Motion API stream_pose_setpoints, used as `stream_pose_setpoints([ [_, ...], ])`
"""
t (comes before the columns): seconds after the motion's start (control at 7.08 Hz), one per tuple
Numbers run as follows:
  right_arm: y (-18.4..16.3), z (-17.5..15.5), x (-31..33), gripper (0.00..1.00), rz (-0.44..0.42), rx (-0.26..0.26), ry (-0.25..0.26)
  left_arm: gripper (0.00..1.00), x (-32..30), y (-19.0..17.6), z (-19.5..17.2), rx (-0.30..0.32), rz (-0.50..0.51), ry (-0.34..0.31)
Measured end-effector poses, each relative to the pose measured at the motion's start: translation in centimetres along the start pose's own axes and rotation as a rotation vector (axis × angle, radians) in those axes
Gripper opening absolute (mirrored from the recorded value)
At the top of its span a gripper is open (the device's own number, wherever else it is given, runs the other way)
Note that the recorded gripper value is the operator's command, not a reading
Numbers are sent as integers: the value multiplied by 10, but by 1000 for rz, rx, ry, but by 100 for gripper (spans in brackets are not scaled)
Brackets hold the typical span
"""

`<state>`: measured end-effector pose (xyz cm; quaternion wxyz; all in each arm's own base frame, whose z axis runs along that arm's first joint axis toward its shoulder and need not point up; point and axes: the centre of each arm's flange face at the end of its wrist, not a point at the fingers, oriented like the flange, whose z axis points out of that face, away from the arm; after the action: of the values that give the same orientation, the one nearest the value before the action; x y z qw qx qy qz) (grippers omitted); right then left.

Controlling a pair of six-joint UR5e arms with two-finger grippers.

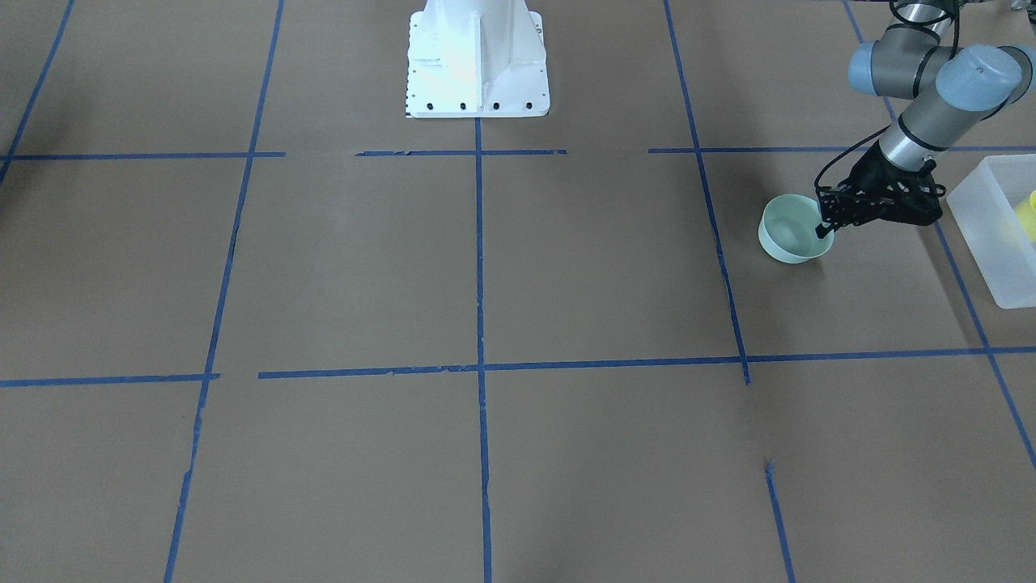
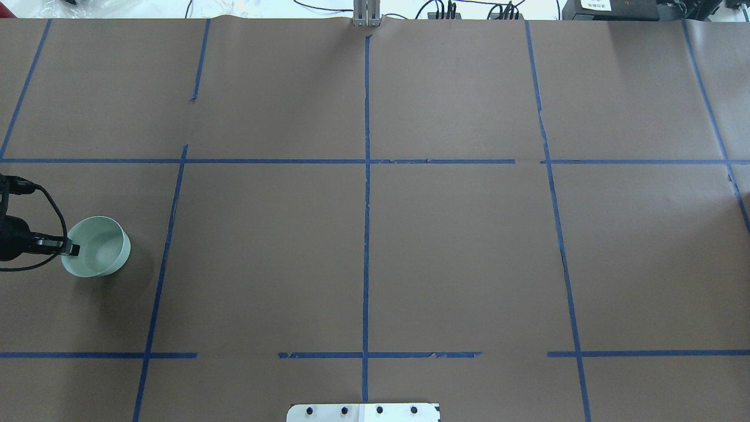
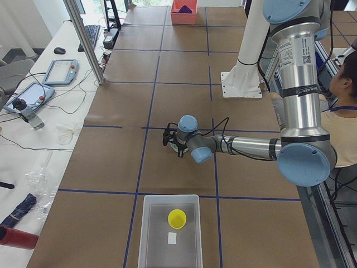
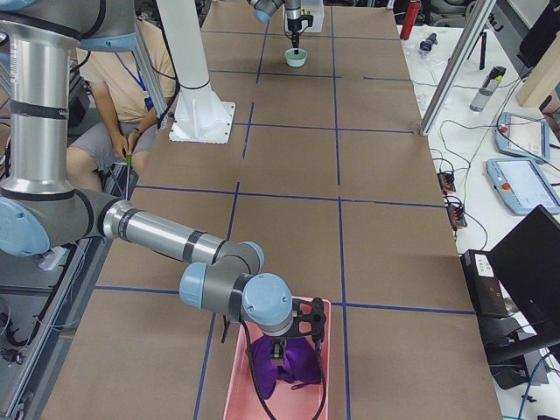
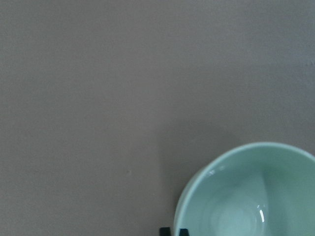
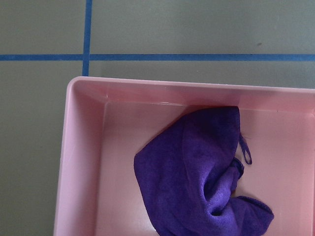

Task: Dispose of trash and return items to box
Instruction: 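Grasp the pale green bowl rim with the left gripper, then lift the green bowl with the left gripper and carry it off the table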

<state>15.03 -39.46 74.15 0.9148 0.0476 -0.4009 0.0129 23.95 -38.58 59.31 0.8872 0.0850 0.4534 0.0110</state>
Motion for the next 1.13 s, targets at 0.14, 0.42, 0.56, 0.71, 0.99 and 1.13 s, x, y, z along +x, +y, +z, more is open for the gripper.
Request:
stream_pose_setpoints([
  [0.14, -7, -7, -9, 100, -13, 21, -26, 0, 4, -2, -11, 13, 6, 14],
  [0.42, -31, -27, -49, 100, -27, 70, -101, 0, -23, -16, -50, 54, 112, 28],
  [0.56, -47, -30, -72, 100, -14, 68, -108, 0, -70, -30, -75, 86, 215, -4],
  [0.71, -63, -32, -92, 100, -8, 65, -98, 0, -129, -40, -96, 111, 315, -68],
  [0.99, -76, -33, -111, 100, -6, 63, -88, 0, -233, -58, -143, 112, 418, -206],
  [1.13, -78, -33, -115, 100, -9, 61, -87, 0, -273, -72, -168, 85, 451, -257],
])
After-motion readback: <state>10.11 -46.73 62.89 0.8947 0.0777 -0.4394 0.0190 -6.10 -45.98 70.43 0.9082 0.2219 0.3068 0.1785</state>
